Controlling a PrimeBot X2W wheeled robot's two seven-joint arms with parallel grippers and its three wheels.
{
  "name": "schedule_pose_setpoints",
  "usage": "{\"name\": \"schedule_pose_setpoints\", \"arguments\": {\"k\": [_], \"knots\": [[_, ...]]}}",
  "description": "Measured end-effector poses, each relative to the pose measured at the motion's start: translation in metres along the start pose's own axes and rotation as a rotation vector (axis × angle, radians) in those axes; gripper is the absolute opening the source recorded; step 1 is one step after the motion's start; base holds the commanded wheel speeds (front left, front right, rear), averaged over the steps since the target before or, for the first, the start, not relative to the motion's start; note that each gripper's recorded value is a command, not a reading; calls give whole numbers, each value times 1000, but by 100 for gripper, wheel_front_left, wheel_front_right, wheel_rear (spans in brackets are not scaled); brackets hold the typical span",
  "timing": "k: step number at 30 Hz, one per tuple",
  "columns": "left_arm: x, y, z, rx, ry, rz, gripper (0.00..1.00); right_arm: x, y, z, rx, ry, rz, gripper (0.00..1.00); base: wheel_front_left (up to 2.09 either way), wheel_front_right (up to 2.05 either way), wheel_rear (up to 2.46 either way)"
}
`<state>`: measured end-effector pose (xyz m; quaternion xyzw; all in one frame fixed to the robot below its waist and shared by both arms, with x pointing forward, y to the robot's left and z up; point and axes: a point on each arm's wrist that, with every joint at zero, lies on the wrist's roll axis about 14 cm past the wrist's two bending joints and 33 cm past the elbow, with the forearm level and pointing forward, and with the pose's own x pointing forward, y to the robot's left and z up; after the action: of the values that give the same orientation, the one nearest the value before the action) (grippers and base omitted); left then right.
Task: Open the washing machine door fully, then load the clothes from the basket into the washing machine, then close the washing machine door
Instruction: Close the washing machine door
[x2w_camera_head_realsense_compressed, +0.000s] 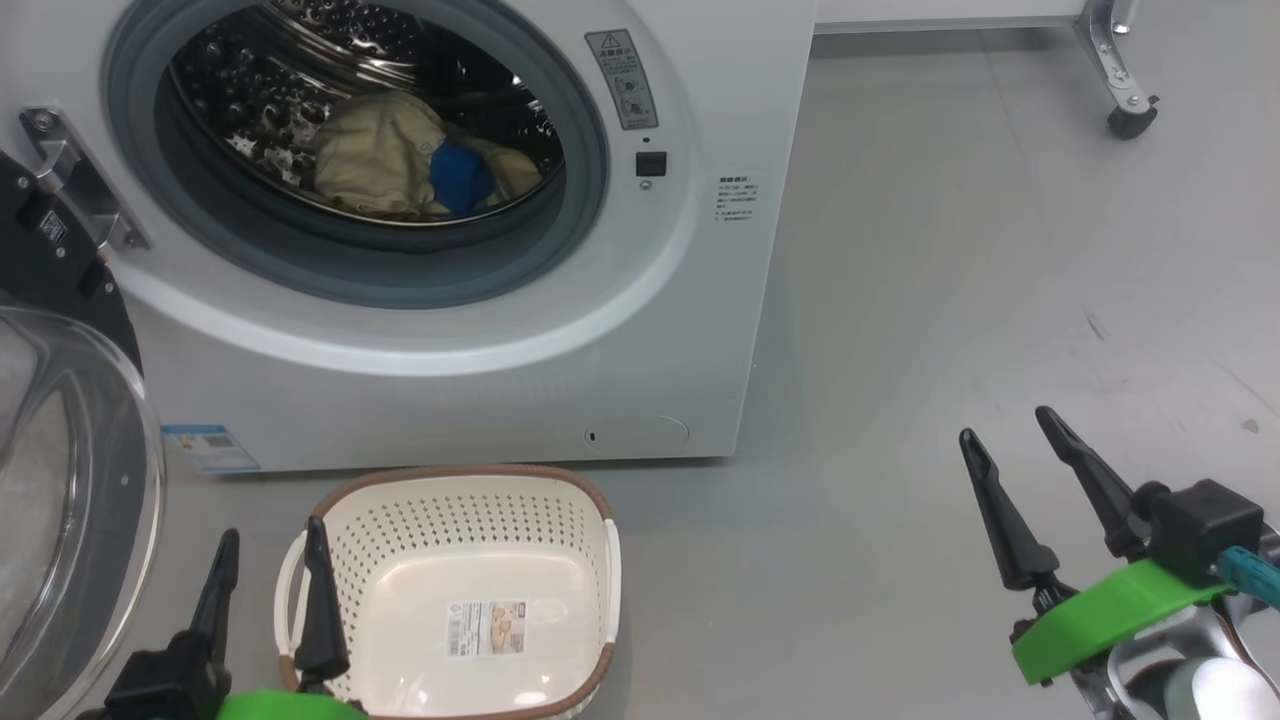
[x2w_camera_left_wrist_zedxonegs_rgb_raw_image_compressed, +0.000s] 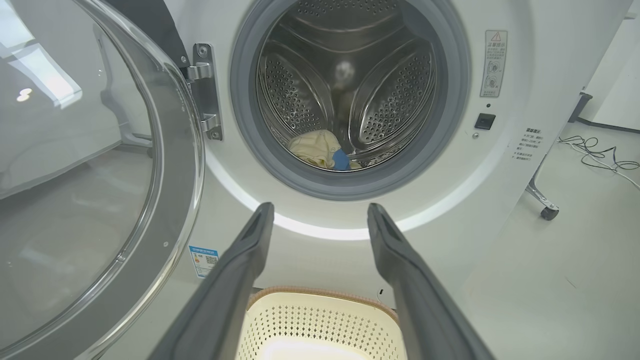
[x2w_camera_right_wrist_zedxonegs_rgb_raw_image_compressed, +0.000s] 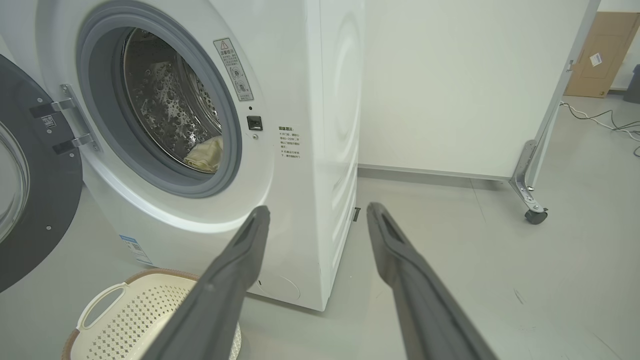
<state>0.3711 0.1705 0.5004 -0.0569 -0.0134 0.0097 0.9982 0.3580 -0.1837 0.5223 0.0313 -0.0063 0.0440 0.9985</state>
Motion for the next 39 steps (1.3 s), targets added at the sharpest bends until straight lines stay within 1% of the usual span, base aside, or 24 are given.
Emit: {"name": "schedule_pose_setpoints", "arguments": {"k": [6,11,24,29,34,39], "knots": [[-1,-1,-1,2,5,-4,100,1,1,-1,1,2,4,100,-21,21,0],[-1,0,-2,2,7,-2,100,2,2,-2,1,4,6,100,-95,90,5],[-1,1,-3,8,9,1,100,4,4,-3,6,7,10,100,-191,187,4],[-2,3,-3,10,9,5,100,5,5,-3,7,7,15,100,-144,144,0],[-3,5,-2,13,6,8,100,5,7,-2,8,5,18,100,-76,76,0],[-4,7,-1,15,5,13,100,6,8,-3,9,7,23,100,-6,6,0]]}}
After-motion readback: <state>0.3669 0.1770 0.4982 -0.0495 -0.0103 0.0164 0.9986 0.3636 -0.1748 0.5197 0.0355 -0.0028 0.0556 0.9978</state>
